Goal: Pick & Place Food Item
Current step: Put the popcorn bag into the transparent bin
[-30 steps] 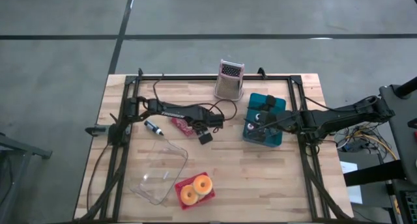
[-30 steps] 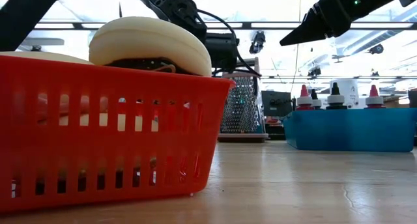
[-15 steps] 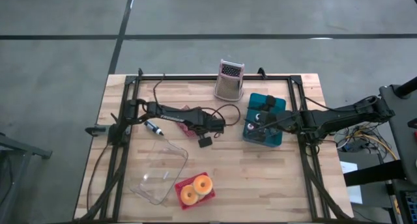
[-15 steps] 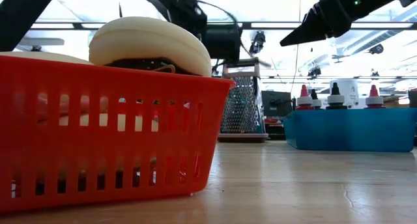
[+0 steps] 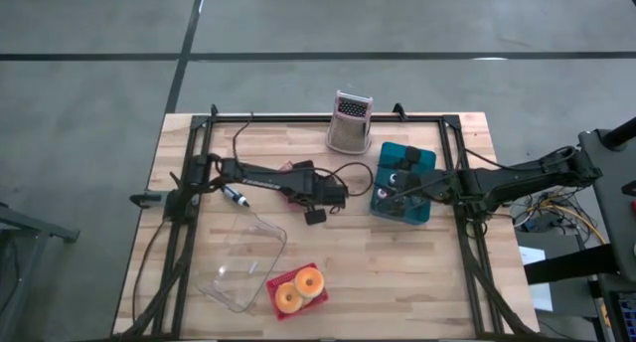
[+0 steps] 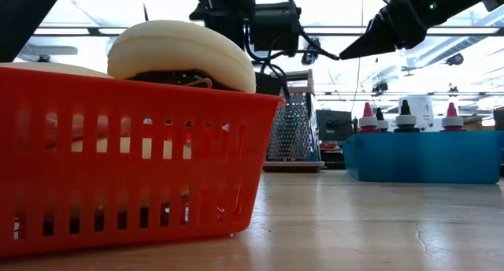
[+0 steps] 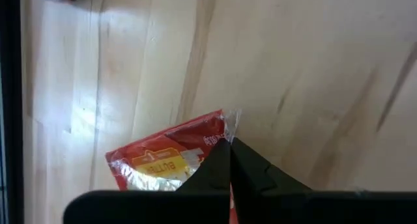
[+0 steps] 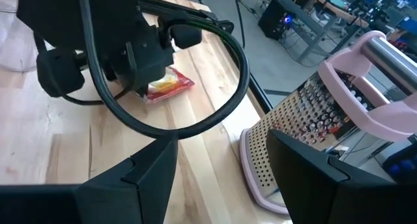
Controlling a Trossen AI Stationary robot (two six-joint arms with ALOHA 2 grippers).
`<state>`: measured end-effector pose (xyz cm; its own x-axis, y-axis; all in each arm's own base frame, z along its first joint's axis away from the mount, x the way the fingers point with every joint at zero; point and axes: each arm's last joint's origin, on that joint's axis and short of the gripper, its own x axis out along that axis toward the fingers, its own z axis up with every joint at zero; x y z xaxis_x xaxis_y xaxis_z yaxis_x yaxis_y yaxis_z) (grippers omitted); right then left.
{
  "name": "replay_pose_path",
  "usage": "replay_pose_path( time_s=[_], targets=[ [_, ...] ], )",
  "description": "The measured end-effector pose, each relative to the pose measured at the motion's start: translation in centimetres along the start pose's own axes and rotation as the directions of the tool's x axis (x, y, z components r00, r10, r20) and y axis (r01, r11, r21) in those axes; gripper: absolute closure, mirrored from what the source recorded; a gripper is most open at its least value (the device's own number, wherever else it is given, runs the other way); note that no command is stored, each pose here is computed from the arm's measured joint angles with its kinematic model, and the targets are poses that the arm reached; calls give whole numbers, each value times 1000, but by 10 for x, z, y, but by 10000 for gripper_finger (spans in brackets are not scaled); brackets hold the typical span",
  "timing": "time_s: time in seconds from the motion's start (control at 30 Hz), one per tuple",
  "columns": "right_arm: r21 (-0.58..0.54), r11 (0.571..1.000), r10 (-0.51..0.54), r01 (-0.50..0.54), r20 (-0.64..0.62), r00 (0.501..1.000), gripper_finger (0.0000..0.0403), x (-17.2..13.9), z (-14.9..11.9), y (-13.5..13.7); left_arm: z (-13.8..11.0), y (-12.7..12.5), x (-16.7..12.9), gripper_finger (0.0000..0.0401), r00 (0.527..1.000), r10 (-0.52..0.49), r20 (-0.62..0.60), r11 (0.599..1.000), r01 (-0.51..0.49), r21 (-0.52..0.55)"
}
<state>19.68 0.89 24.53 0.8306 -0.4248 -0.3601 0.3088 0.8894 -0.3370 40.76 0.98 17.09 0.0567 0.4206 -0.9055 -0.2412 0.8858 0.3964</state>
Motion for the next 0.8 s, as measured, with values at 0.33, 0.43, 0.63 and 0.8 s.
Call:
replay_pose_path(
  time_s=[0.33,0.43,0.63,0.8],
  targets=[
    [0,1000,1,-1,1,1000,172,0,0,0,-10,13,-45,401,996,43,80,999,-42,-14],
    [1,1000,0,0,1,1000,172,0,0,0,-15,22,-62,401,992,67,109,997,-63,-41],
    [11,1000,0,0,2,1000,172,0,0,0,-25,39,-88,401,980,107,167,992,-94,-82],
    [23,1000,1,-1,1,1000,172,0,0,0,-29,47,-100,401,970,140,198,988,-124,-91]
  ],
)
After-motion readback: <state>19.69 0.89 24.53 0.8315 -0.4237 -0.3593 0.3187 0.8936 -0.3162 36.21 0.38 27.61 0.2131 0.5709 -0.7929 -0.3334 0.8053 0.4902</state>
